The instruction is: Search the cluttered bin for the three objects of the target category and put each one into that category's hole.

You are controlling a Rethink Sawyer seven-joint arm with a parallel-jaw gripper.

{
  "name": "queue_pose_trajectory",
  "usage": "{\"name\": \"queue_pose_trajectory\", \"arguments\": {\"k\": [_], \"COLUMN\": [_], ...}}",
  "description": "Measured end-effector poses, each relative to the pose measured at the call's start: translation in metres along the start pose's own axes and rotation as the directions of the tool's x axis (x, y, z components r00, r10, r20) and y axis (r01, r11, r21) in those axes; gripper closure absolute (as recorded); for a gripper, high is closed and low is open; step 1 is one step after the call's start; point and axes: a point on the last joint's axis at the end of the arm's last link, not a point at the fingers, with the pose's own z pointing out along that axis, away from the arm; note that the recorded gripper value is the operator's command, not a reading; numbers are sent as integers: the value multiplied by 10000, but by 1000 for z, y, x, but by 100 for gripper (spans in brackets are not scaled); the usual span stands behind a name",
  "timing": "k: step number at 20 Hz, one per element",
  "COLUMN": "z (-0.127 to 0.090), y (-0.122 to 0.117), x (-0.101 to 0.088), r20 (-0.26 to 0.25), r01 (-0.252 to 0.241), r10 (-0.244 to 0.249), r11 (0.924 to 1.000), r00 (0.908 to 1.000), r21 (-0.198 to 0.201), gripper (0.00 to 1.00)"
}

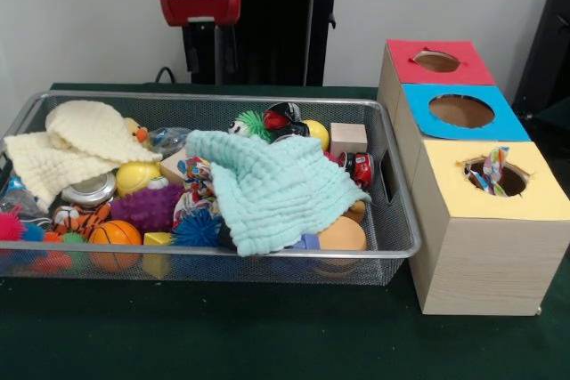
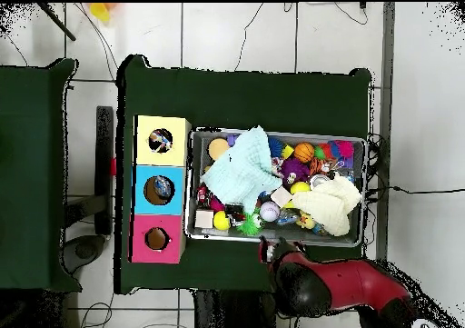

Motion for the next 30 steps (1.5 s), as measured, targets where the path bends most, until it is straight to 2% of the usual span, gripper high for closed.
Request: {"name": "queue_pose_trajectory", "arguments": {"k": [10,16,26,30], "z": [27,38,35,36], "y": [-2,-1,-15,-25], "x": [-4,1,2,8], "r20": [-29,-114,-12,24], "r01": [293,471,235,390], "r10": [-294,-476,-236,-390], "r11": [9991,9978,9990,9988], "r00": [9996,9988,9997,9992], "r21": [-310,-467,-384,-282], "gripper": [0,0,0,0]}}
